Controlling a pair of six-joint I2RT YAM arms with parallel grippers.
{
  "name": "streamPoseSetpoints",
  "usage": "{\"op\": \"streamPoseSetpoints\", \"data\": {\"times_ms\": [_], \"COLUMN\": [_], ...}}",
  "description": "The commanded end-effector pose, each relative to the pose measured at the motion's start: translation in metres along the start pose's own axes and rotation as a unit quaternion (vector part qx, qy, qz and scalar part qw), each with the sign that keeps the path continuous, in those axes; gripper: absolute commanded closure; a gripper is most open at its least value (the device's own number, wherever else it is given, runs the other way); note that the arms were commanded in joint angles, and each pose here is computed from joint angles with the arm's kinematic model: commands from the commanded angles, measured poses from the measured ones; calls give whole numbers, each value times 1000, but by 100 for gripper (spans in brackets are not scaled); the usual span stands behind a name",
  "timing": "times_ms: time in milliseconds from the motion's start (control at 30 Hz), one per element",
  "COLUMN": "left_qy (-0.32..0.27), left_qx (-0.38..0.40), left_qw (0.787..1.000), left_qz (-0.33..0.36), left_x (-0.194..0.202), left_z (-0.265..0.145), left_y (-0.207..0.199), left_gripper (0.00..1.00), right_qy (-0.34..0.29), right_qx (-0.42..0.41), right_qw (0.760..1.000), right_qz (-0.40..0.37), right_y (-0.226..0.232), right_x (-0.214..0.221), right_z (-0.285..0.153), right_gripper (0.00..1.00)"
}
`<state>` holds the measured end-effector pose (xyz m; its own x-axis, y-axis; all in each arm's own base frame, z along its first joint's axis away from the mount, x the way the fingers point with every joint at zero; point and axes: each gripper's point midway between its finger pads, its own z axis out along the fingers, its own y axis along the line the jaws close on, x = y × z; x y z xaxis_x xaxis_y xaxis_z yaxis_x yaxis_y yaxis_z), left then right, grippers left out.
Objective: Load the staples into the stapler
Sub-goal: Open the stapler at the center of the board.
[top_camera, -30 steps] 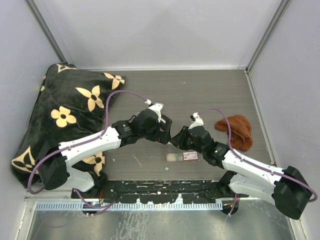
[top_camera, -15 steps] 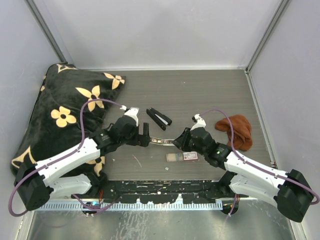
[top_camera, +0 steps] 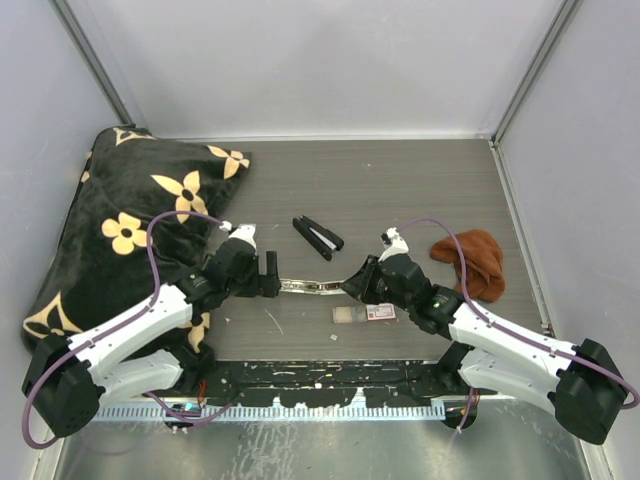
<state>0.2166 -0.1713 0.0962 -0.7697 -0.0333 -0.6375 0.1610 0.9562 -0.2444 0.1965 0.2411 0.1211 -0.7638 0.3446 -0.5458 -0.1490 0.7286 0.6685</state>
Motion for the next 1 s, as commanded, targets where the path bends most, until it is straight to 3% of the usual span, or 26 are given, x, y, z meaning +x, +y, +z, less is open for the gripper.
{"op": "streamPoseSetpoints", "data": {"times_ms": [0, 167, 400, 733, 967], "left_qy": [2, -10, -48, -110, -90], "left_qx": [-29, -41, 8, 79, 160], "left_qw": [1000, 999, 999, 991, 983], "left_qz": [6, -2, 12, 3, 3], "left_x": [5, 2, -27, -70, -66], "left_z": [8, 9, -14, -53, -49], "left_y": [18, 26, 6, -26, -58], "left_gripper": [2, 2, 2, 2, 2], "right_qy": [-63, -64, -62, -65, -56], "right_qx": [-90, -72, 4, 23, 9], "right_qw": [993, 995, 998, 997, 998], "right_qz": [32, 33, 4, -17, -12], "right_y": [55, 45, 11, 10, 17], "right_x": [-42, -39, -33, -39, -37], "right_z": [-13, -8, 7, 11, 12], "right_gripper": [99, 99, 100, 99, 100]}}
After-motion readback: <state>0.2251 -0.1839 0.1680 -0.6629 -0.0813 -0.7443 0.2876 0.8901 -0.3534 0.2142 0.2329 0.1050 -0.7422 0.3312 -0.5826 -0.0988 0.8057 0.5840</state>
